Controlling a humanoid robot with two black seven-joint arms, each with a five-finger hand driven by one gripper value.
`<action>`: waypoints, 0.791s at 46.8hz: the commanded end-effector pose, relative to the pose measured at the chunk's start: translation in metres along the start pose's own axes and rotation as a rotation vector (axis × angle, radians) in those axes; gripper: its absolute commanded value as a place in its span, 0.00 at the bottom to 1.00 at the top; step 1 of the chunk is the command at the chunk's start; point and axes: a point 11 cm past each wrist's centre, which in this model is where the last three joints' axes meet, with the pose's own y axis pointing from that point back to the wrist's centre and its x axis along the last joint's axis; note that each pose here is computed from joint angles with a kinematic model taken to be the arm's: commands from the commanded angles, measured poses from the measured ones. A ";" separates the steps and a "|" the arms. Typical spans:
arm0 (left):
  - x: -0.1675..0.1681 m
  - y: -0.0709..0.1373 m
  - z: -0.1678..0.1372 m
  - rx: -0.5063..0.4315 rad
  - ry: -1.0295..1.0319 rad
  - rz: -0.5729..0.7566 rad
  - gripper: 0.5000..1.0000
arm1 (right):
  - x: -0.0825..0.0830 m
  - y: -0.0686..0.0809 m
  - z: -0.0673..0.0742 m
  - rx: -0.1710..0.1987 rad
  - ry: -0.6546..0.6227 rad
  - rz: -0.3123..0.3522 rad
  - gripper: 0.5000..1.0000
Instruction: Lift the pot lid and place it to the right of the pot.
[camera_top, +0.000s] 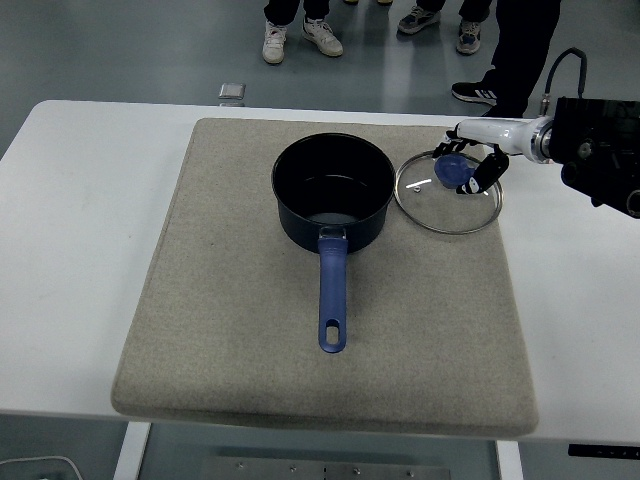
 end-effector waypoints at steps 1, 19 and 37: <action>0.000 0.000 0.000 0.000 0.001 0.000 1.00 | 0.004 0.001 -0.001 0.002 -0.004 0.001 0.80; 0.000 0.000 0.000 0.000 0.001 0.000 1.00 | 0.024 0.007 -0.029 0.147 -0.294 -0.027 0.80; 0.000 0.000 0.000 0.000 0.000 0.000 1.00 | 0.045 0.009 -0.035 0.288 -0.754 0.072 0.80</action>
